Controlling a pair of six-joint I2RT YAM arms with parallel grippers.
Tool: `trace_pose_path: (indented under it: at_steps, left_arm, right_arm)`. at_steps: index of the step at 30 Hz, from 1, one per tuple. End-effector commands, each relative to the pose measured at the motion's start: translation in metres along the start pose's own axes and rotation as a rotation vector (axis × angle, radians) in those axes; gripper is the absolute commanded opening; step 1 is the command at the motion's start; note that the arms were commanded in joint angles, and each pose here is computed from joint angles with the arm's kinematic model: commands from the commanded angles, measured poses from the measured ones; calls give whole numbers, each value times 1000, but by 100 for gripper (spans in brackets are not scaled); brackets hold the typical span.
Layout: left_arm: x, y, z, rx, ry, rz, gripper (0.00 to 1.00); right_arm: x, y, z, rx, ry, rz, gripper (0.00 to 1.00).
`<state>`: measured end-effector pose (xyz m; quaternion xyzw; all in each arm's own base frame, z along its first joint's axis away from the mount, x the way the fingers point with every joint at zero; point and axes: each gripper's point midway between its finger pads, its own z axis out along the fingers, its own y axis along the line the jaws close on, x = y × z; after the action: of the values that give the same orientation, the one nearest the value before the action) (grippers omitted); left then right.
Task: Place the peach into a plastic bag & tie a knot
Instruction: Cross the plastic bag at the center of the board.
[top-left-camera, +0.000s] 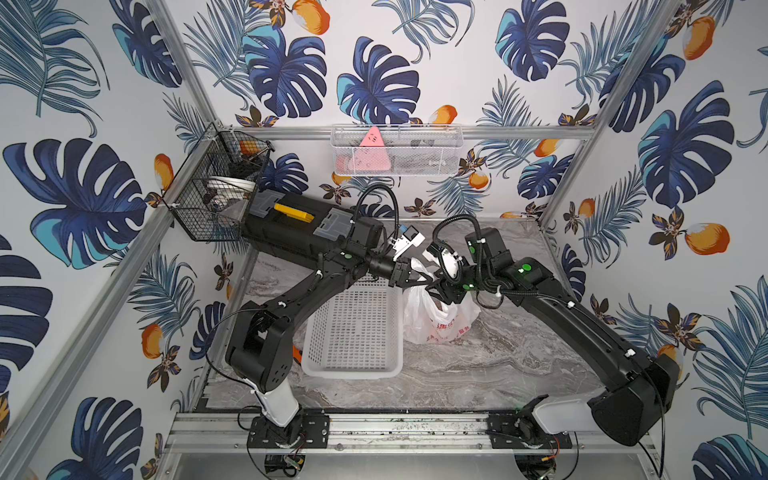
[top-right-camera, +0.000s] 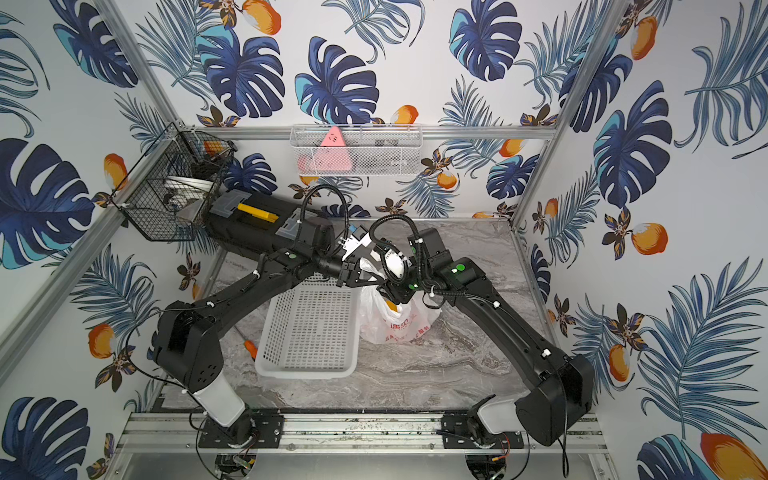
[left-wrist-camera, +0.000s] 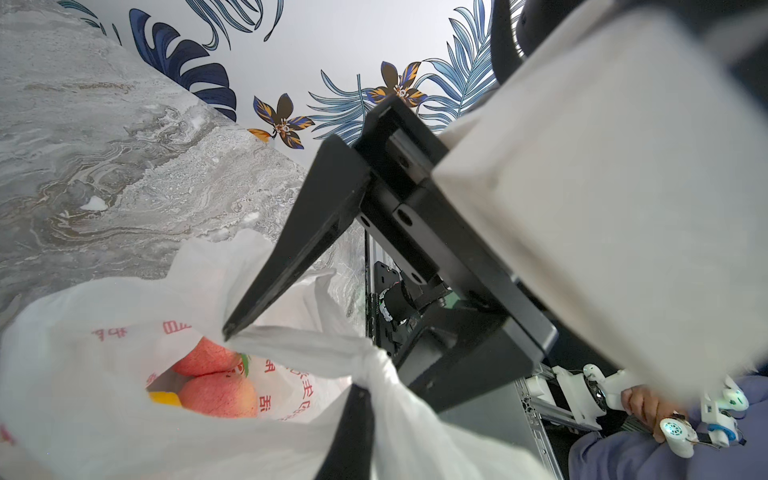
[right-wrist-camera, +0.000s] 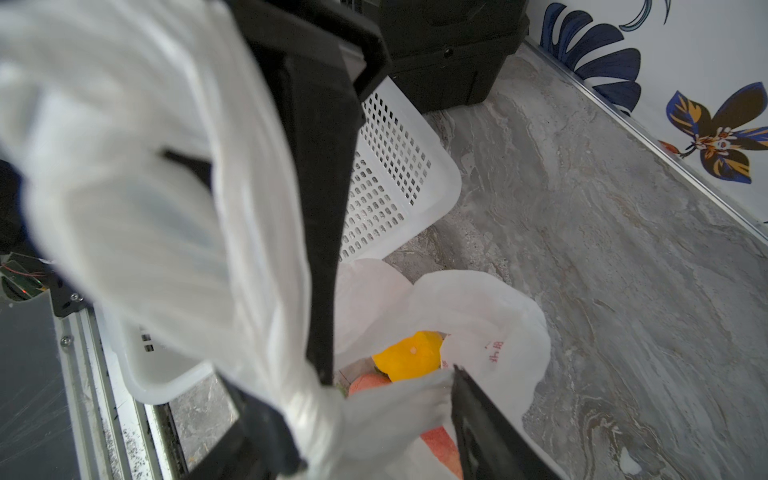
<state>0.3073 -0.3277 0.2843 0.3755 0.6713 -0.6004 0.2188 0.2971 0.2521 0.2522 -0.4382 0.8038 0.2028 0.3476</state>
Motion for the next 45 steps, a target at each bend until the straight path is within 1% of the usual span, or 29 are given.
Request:
trace_pose_path:
  at_steps: [1,4,9,11,14,19,20,23,26,28,33,39,42,45]
  left_arm:
    - [-1,-6,-1,15,5,27,7]
    - [0,-2,-4,-28,10,37,6]
    - [-3,0,-4,-32,-8,40,5]
    - [-5,-2,-4,-18,-14,40,6]
    - [-6,-4,-2,-6,-20,39,6]
    - [-5,-7,1,8,-12,40,6]
    - [-5,-7,2,10,-11,40,6]
    - [-4,-7,4,13,-5,36,6]
    - [-3,-7,3,9,-2,36,6]
    - [-2,-6,3,4,-1,34,7]
    - [-1,-5,4,-2,2,19,10]
    - [-1,-5,4,-6,-2,4,13]
    - [0,-6,3,-7,-2,-2,16]
    - [3,-7,2,-8,1,-13,21]
  right_arm:
    - [-6,1,1,-8,-23,11,64]
    - [1,-12,-8,60,7,27,62]
    - [-6,-2,-24,19,-43,58,55]
    - [-11,2,-23,-7,-69,64,56]
    - [-11,6,-15,-44,-67,72,56]
    - [-7,-3,0,-23,-48,62,55]
    - [-7,-5,3,-18,-48,60,54]
    - [-13,-9,6,-11,-67,69,46]
    - [-17,-9,8,-17,-94,81,41]
    - [-17,-8,10,-20,-103,94,38]
    - [-22,-17,11,24,-155,137,24]
    - [-24,-20,14,36,-199,184,12]
    - [-25,-25,13,62,-212,193,9]
    - [-28,-29,12,85,-230,198,8]
